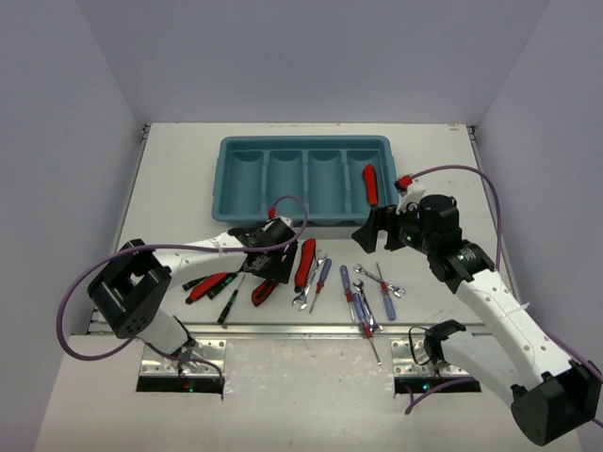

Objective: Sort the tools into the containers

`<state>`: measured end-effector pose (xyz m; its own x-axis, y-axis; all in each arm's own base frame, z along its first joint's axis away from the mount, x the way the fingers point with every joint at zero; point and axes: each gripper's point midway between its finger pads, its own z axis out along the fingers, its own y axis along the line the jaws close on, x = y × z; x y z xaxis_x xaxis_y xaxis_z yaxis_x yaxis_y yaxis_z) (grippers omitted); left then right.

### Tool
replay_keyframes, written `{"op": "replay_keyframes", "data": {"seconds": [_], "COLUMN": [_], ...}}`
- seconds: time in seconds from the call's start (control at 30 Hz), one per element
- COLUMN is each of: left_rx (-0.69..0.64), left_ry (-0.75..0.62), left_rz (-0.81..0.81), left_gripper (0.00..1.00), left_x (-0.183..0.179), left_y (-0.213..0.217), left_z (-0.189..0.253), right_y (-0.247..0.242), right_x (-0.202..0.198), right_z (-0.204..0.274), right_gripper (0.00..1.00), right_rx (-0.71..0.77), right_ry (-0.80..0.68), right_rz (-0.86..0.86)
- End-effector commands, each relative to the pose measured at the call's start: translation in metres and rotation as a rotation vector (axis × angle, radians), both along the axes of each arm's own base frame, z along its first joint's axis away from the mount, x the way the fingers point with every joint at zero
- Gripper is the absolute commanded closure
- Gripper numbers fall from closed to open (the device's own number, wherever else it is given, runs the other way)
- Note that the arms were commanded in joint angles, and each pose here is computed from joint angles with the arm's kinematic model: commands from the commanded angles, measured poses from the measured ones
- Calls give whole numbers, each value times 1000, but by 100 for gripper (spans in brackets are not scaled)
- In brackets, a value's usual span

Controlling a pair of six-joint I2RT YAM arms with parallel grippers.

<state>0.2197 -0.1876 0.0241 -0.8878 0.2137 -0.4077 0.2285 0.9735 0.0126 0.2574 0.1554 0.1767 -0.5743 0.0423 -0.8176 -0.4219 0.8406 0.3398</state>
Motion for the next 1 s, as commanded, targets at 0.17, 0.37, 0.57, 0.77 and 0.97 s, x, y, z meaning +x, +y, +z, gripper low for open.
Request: {"op": "replay_keyframes", "data": {"seconds": [0.17, 0.37, 0.57, 0.77, 0.97], "left_rx": [10, 9, -98, -416, -654], "left_ry": [23, -7, -88, -212, -457], "left_rz": [-14, 9, 12, -72, 74], "left_gripper": [45, 76, 99, 100, 100], "left_x": [-9, -7, -6, -7, 27], "left_y": [-11, -7, -21, -63, -74], "left_z": [-29, -15, 33, 121, 209], "right_y": [2, 5, 19, 59, 102], "right_x": [4, 3, -5, -35, -62], "right_z": [5, 2, 2, 20, 24], "right_gripper": [1, 1, 3, 6, 13], "right_rx": [0, 8, 58, 330, 492], "right_ry": [-74, -74, -53, 0, -28], "right_rz": [28, 46, 119, 314, 411]}}
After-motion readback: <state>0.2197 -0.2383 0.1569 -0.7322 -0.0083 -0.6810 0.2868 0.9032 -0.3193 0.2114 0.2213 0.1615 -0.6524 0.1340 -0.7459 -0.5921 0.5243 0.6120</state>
